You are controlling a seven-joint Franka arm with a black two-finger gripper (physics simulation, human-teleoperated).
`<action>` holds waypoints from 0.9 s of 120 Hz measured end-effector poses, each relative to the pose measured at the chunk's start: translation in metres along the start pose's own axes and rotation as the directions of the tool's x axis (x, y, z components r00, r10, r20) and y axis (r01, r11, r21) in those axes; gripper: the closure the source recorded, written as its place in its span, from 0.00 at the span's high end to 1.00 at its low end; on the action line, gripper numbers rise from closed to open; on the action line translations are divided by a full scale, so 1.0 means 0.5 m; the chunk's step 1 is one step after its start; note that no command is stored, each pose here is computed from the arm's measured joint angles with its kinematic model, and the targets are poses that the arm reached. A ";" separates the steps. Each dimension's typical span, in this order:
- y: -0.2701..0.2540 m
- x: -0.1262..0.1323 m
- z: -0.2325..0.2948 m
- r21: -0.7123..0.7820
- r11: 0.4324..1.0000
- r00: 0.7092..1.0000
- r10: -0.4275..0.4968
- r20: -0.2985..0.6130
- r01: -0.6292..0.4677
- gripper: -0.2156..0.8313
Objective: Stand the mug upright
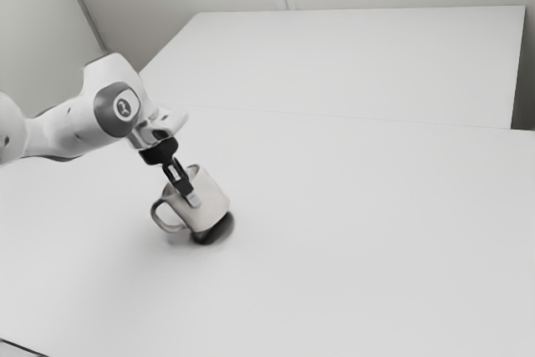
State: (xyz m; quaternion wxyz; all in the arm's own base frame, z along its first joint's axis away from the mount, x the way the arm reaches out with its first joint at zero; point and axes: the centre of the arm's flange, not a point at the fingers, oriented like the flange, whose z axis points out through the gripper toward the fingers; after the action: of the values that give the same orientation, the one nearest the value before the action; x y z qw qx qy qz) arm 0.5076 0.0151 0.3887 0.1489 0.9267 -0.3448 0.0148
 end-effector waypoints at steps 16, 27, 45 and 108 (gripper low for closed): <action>0.024 0.027 0.019 0.128 0.990 0.998 0.055 0.033 -0.059 0.05; 0.021 0.026 0.023 0.190 0.980 0.997 0.059 0.040 -0.066 0.06; 0.023 0.025 0.026 0.242 0.969 0.998 0.052 0.034 -0.059 0.08; 0.045 0.086 -0.132 0.289 0.954 0.997 -0.074 -0.015 0.075 0.73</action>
State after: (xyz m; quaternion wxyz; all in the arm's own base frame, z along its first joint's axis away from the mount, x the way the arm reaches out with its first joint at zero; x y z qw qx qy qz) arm 0.5309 -0.0093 0.4632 0.0127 0.9508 -0.3034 0.0612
